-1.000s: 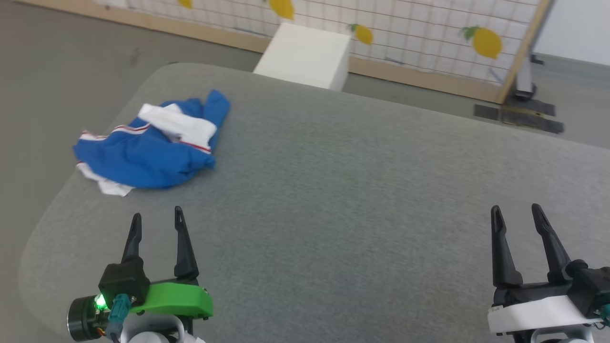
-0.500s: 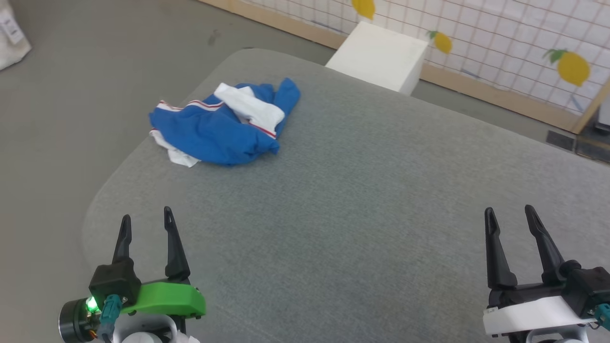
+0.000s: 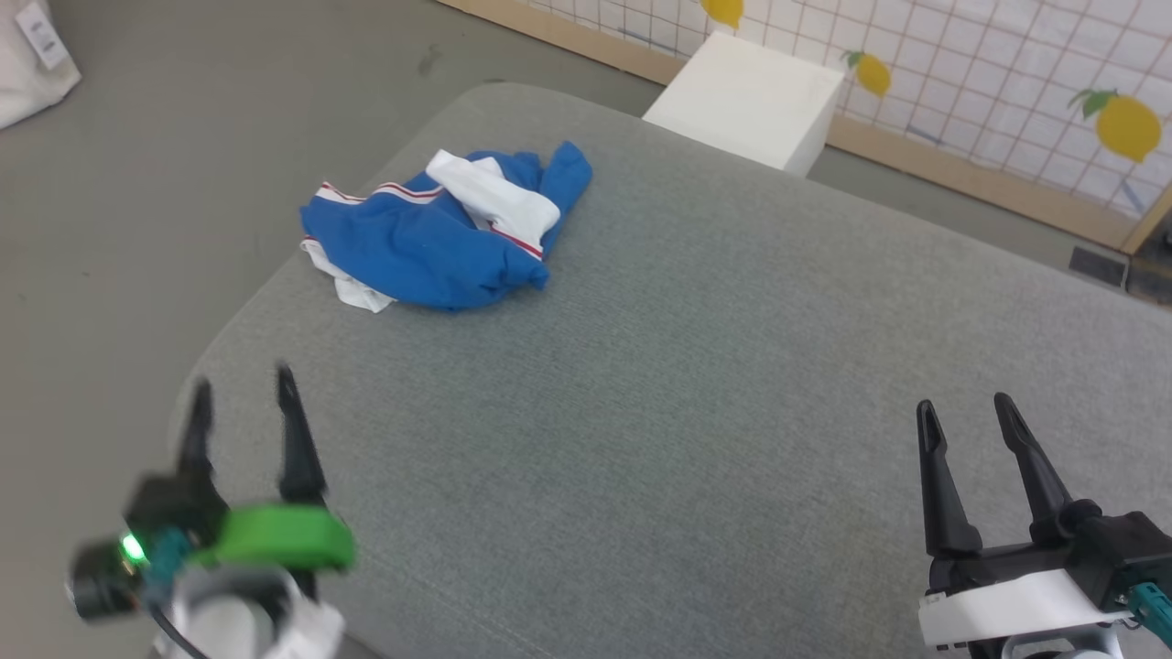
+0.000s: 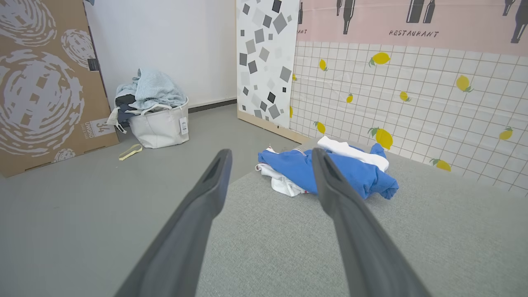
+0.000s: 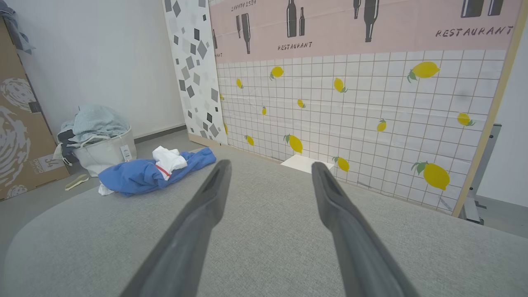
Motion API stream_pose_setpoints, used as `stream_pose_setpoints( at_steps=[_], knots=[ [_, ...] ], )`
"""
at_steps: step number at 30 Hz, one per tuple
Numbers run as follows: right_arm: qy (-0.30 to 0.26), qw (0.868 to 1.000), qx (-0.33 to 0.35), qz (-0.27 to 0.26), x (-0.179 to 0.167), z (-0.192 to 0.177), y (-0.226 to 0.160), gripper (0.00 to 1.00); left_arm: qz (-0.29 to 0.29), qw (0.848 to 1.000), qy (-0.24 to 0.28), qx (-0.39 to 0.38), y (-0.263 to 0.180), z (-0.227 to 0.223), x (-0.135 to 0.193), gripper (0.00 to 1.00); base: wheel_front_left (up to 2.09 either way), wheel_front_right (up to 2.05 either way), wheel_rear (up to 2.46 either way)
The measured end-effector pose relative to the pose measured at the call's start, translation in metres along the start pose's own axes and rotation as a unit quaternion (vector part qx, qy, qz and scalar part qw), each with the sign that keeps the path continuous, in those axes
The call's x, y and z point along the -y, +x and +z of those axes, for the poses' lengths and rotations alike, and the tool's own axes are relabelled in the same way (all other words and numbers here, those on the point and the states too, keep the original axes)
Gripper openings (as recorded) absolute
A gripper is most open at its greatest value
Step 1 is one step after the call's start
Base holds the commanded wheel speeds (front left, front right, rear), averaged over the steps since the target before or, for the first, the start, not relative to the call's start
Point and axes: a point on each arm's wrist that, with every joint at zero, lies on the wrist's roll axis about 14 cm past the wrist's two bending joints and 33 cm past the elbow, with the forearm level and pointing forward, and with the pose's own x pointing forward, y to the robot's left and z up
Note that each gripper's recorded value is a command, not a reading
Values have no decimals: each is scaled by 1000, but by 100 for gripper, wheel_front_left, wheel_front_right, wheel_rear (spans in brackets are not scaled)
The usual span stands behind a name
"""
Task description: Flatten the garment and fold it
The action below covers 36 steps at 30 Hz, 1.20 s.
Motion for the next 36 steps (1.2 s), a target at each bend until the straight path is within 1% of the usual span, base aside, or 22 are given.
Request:
stream_pose_setpoints(
  at_steps=[4, 6, 11, 13, 15, 17, 21, 23, 25, 27, 29, 31, 33, 35, 36],
  knots=[
    [-6, 1000, -2, -7, 7, -3, 1, 100, -13, 999, 15, 32, 42, 19, -6, 100, 0, 0, 0],
    [-10, 1000, -1, -10, 10, -4, 3, 100, -25, 998, 32, 39, 62, 26, -5, 100, 0, 0, 0],
    [-18, 999, 2, -29, 28, -8, 8, 100, -54, 995, 49, 67, 117, 48, 10, 100, 0, 0, 0],
    [-23, 999, 2, -38, 36, -10, 11, 100, -62, 995, 54, 63, 138, 49, 16, 100, 0, 0, 0],
    [-27, 998, 2, -50, 47, -14, 13, 100, -71, 995, 60, 40, 160, 42, 21, 100, 0, 0, 0],
    [-30, 998, 1, -63, 58, -18, 14, 100, -74, 996, 41, 16, 181, 36, 28, 100, 0, 0, 0],
    [-29, 996, -10, -85, 77, -31, 12, 100, -89, 992, 37, -86, 219, 5, 46, 100, 0, 0, 0],
    [-30, 995, -13, -96, 86, -35, 11, 100, -104, 983, 66, -136, 229, -15, 55, 100, 0, 0, 0],
    [-32, 994, -14, -108, 97, -39, 11, 100, -115, 970, 79, -197, 236, -40, 68, 100, 0, 0, 0],
    [-34, 992, -15, -119, 106, -43, 10, 100, -137, 954, 89, -251, 236, -63, 88, 100, 0, 0, 0],
    [-35, 991, -19, -127, 113, -48, 9, 100, -161, 933, 106, -304, 233, -87, 105, 100, 0, 0, 0],
    [-35, 990, -23, -135, 120, -54, 7, 100, -179, 908, 126, -359, 227, -113, 115, 100, 0, 0, 0],
    [-36, 989, -27, -143, 127, -58, 5, 100, -184, 883, 152, -403, 223, -132, 114, 100, 0, 0, 0],
    [-39, 987, -33, -153, 135, -64, 1, 100, -188, 850, 166, -463, 213, -155, 113, 100, 0, 0, 0],
    [-40, 986, -38, -158, 139, -68, -1, 100, -190, 837, 167, -486, 209, -165, 114, 100, 0, 0, 0]
  ],
)
